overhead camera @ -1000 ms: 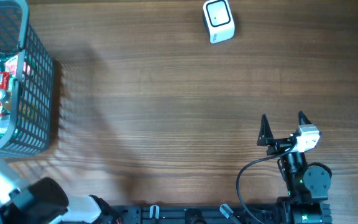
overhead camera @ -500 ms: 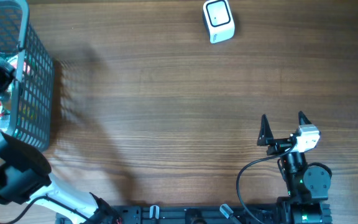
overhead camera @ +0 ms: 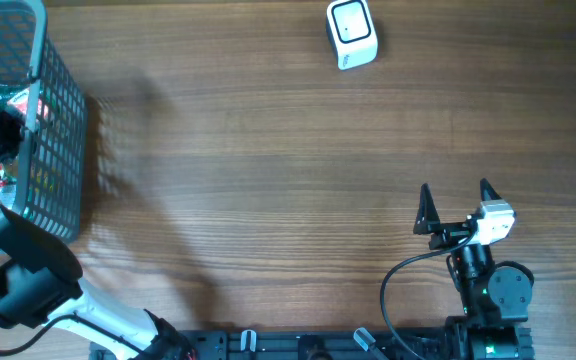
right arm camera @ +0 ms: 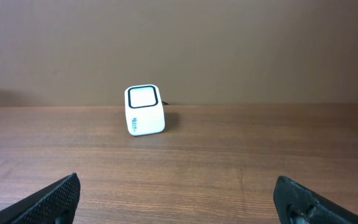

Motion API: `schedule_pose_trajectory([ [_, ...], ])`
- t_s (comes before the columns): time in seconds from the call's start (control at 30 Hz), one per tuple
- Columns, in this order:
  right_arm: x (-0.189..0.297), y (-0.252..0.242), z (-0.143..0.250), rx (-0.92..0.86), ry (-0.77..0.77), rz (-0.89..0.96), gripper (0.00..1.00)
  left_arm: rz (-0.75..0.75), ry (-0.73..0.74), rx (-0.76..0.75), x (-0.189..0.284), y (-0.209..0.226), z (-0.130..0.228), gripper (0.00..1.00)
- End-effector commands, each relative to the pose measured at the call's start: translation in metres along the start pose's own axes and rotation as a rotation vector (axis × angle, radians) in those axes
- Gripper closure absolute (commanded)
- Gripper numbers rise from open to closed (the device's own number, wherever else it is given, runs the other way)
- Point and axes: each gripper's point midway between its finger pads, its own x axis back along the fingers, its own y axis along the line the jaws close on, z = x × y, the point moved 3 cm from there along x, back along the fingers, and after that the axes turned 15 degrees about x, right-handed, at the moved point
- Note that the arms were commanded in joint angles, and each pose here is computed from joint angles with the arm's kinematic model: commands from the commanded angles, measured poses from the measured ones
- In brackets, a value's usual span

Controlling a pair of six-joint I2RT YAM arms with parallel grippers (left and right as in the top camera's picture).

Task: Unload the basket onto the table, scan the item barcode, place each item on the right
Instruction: 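Reach the left gripper into the basket and grasp the yellow oil bottle, then lift the oil bottle out and set it on the table center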

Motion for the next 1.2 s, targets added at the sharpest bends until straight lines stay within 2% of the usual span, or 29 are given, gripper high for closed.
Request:
schedule_pose_trajectory([
  [0.0,0.0,0.001,-0.001,0.014,-0.009,-0.006,0.0,0.001,0.021,-0.002,-0.007,0.001,0.002,0.21],
  [0.17,0.0,0.001,-0.001,0.014,-0.009,-0.006,0.0,-0.03,0.072,-0.004,-0.024,0.004,0.009,0.27],
  [0.27,0.0,0.001,-0.001,0.014,-0.009,-0.006,0.0,-0.03,0.073,-0.003,-0.026,0.004,0.008,0.47],
  [0.33,0.0,0.001,-0.001,0.014,-0.009,-0.006,0.0,-0.029,0.073,-0.003,-0.026,0.004,0.008,0.69],
  [0.47,0.0,0.001,-0.001,0.014,-0.007,-0.006,0.0,-0.028,0.071,0.002,-0.025,0.004,0.008,0.69],
  [0.5,0.0,0.001,-0.001,0.014,-0.005,-0.007,0.0,-0.025,0.068,0.002,-0.026,0.003,0.007,0.62],
  [0.53,0.0,0.001,-0.001,0.014,-0.005,-0.007,0.0,-0.023,0.065,0.001,-0.026,0.003,0.007,0.46],
  [0.63,0.0,0.001,-0.001,0.014,-0.005,-0.007,0.0,-0.03,0.076,0.001,-0.025,0.004,0.009,0.35],
  [0.7,0.0,0.001,-0.001,0.014,-0.005,-0.007,0.0,-0.035,0.086,0.001,-0.025,0.005,0.011,0.33],
  [0.8,0.0,0.001,-0.001,0.014,-0.005,-0.007,0.0,-0.023,0.107,0.01,-0.026,0.004,0.015,0.39],
  [0.87,0.0,0.001,0.0,0.014,-0.004,-0.007,0.0,-0.022,0.105,0.009,-0.029,0.004,0.016,0.39],
  [1.03,0.0,0.001,0.0,0.014,-0.004,-0.007,0.0,-0.019,0.101,0.009,-0.031,0.004,0.016,0.53],
  [1.17,0.0,0.001,-0.001,0.014,-0.005,-0.007,0.0,-0.012,0.087,0.009,-0.031,0.003,0.013,0.81],
])
